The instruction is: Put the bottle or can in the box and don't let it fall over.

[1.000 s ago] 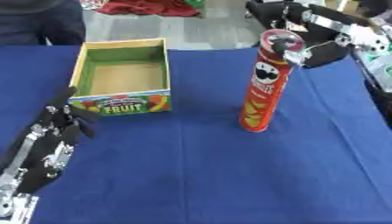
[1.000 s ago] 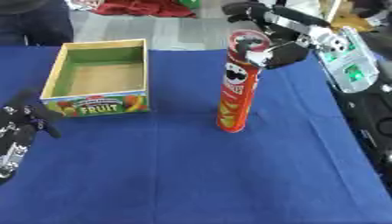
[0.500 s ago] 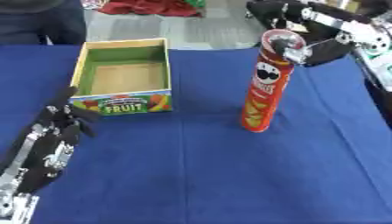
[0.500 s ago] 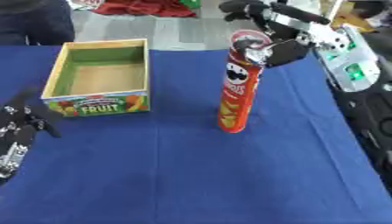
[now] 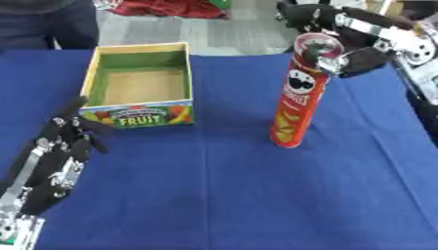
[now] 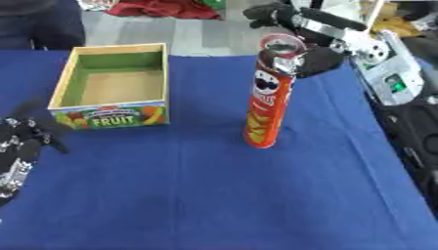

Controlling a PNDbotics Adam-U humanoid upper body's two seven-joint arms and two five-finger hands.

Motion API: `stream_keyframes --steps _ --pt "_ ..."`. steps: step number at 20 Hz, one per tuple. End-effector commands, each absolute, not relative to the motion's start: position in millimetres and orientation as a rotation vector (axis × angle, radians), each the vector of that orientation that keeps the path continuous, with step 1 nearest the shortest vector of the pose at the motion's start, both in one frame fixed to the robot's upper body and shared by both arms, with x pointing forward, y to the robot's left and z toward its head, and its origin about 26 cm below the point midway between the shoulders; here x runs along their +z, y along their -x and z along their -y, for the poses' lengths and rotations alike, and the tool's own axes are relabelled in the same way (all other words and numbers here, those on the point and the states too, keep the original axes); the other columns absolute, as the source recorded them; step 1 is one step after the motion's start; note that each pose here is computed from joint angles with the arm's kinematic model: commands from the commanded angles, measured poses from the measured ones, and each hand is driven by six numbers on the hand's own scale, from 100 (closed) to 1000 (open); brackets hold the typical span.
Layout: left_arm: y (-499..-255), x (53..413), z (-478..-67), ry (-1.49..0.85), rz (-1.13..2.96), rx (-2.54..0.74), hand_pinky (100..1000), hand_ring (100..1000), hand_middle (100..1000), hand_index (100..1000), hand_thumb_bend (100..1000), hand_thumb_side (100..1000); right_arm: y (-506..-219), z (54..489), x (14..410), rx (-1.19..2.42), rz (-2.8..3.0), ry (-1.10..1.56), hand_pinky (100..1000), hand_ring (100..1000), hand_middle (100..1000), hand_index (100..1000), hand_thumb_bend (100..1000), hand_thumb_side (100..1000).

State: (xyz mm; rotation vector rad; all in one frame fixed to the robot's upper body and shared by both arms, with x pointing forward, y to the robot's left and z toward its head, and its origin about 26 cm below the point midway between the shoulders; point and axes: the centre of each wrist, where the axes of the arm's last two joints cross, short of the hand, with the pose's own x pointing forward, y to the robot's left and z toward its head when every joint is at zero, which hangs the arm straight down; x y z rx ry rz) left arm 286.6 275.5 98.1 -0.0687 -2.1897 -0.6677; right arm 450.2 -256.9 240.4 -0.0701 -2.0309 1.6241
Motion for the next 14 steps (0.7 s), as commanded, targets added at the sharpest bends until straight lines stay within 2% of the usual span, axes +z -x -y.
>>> stream_keyframes --steps 1,6,14 --pt "-288 104 -276 0.063 2.202 -0.689 522 739 589 1000 100 602 -449 263 254 1.978 1.991 0.09 1000 953 1000 1000 100 491" --pt "-288 104 -276 0.062 2.202 -0.689 522 739 589 1000 100 603 -450 264 250 2.004 1.97 0.125 1000 954 1000 1000 100 498" --pt "-288 103 -276 0.061 2.201 -0.689 522 740 589 1000 100 604 -453 264 241 2.026 1.929 0.13 1000 952 1000 1000 100 557"
